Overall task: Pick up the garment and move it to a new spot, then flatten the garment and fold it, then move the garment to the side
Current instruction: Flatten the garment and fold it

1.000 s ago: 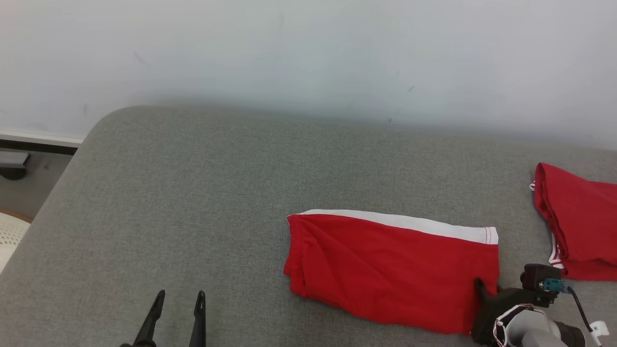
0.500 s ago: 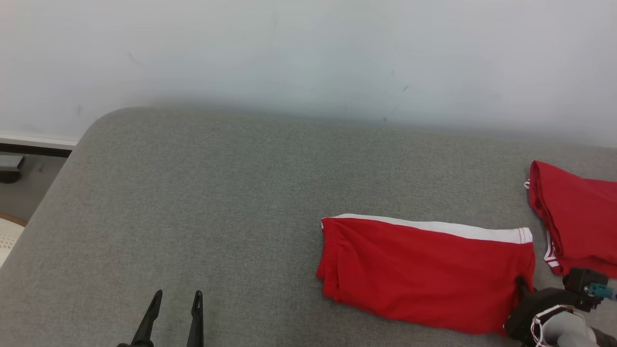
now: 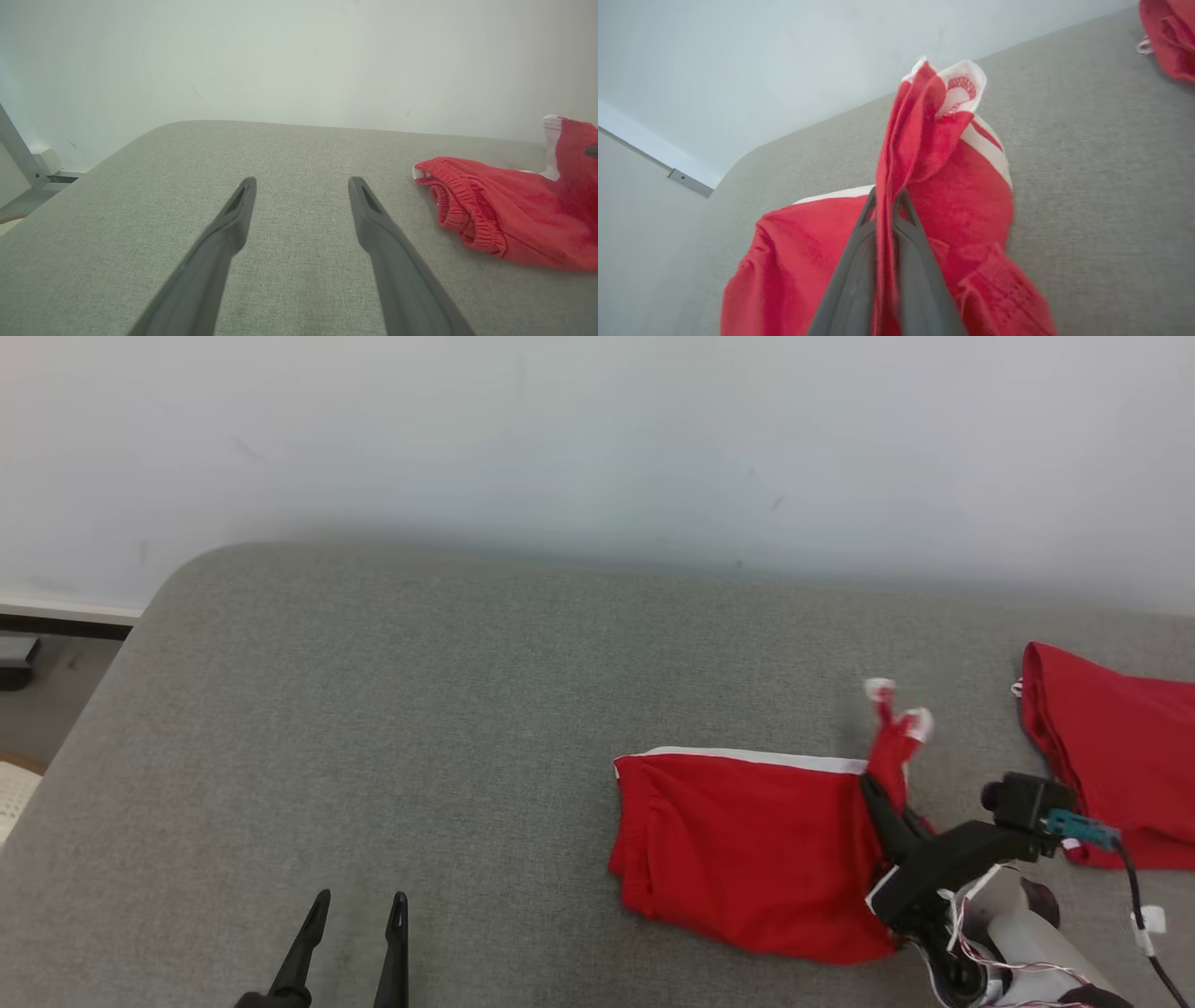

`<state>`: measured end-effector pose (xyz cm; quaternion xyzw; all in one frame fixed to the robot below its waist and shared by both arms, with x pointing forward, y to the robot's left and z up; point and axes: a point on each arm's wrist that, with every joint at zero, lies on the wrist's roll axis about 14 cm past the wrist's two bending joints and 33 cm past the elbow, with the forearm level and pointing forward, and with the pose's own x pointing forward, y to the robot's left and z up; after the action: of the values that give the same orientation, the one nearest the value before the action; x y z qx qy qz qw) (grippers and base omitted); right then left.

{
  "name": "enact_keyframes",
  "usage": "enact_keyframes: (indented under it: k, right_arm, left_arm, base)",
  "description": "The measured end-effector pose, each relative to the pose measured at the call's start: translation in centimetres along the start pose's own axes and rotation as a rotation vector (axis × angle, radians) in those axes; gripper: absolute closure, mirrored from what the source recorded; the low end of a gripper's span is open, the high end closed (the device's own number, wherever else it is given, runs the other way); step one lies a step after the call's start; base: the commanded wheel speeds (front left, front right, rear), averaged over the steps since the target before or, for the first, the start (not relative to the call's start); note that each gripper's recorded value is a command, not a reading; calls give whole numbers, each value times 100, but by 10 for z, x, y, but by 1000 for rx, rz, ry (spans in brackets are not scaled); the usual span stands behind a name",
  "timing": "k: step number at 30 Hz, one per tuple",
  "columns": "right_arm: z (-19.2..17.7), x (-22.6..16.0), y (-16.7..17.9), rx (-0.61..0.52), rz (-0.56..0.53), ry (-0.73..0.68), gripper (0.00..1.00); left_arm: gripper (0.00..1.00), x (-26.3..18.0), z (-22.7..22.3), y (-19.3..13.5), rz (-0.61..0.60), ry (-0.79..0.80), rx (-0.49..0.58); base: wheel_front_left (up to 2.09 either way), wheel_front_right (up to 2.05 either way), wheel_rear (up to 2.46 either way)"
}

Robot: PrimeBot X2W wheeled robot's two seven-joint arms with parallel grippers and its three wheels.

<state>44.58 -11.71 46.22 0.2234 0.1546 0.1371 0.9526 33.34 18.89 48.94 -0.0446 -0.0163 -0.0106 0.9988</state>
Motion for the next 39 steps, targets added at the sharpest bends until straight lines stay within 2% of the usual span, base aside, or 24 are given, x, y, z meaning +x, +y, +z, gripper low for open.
enact_keyframes:
  k: [11,16,23,27,28,29,30,31,33,35,37,38,39]
  right_arm:
    - [-14,25,101,97,239,53,100]
    - [-30,31,135,119,304,99,100]
    - [-60,40,139,140,283,176,100]
    - [-72,45,139,103,275,201,100]
    - [-74,46,139,103,273,204,91]
    - [-75,46,142,97,281,201,30]
    - [-74,46,145,96,292,197,0]
    - [-73,46,148,105,299,190,0]
    - [-40,44,136,30,311,69,0]
    - [14,40,92,-3,242,-100,0]
    - [22,37,77,0,212,-127,0]
    - [33,29,40,-1,129,-166,0]
    - [33,27,35,-20,118,-168,0]
  left_arm:
    - [0,-6,-1,7,26,3,-5]
    - [0,-10,-1,12,46,4,-9]
    - [0,-9,-1,16,61,8,-15]
    - [0,-7,0,18,68,5,-21]
    - [0,-7,0,19,71,4,-21]
    - [0,-7,0,20,77,6,-24]
    - [0,-7,-1,20,79,7,-25]
    - [0,-7,-1,21,83,7,-25]
    - [0,-5,2,23,86,-4,-25]
    - [0,-4,1,19,73,-2,-28]
    - [0,-3,2,19,70,-5,-27]
    - [0,-1,3,18,67,-7,-25]
    - [0,0,2,18,66,-6,-24]
  base:
    - [0,0,0]
    - [0,0,0]
    - [0,0,0]
    - [0,0,0]
    - [0,0,0]
    - [0,0,0]
    - [0,0,0]
    - [0,0,0]
    - [0,0,0]
    - [0,0,0]
    - [0,0,0]
    - [0,0,0]
    - [0,0,0]
